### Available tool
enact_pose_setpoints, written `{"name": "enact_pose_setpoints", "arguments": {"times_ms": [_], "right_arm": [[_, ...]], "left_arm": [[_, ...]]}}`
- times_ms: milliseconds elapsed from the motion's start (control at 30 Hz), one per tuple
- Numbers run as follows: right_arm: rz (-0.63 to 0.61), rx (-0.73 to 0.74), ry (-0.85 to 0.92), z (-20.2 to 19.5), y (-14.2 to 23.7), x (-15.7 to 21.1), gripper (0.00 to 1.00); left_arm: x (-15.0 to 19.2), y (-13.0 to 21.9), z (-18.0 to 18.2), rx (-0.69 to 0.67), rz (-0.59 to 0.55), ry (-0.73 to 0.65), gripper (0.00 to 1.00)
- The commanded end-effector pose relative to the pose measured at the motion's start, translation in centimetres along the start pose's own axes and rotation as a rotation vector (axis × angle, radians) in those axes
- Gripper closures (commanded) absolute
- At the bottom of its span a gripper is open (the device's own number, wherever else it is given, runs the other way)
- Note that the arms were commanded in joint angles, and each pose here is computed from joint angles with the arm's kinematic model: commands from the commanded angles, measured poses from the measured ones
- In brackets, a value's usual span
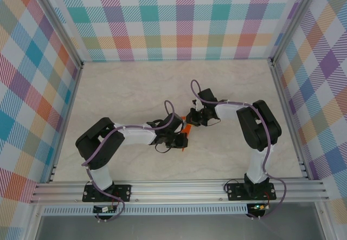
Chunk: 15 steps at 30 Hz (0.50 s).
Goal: Fold a paper plane with a square sheet of paper (fold left side to right side)
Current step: Fold the wing for the fifth time at the center of the table.
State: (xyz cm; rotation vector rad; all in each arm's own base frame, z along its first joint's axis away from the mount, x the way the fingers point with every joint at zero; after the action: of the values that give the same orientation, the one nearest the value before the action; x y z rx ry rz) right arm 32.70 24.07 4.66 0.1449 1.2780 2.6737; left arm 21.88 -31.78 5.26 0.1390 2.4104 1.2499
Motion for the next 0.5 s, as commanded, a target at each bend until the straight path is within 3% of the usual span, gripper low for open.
{"name": "enact_pose_setpoints", "arguments": {"times_ms": [0, 467], "right_arm": [[0.03, 0.138, -0.033, -3.2, -1.4, 0.8, 0.94], [0.041, 0.159, -0.047, -3.4, -1.9, 0.5, 0.94]], "left_arm": [[3.0, 0.0, 1.2, -0.044, 0.098, 0.024, 0.95], [5.0, 0.3, 1.4, -0.033, 0.114, 0.028, 0.96]]}}
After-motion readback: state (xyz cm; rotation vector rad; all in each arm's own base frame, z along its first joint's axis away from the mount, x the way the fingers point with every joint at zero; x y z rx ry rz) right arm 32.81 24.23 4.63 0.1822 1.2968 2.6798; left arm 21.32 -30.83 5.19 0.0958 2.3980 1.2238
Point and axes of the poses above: each hand's point on the last joint's axis, 136 mm out from that joint toward the fingers, its own y axis back along the fingers, its own z axis along the line the jaws close on, x = y × z, the point moved 4 cm from there along y, back along the fingers, and after that the axes turned 10 degrees about -y, right-handed, at the moved point
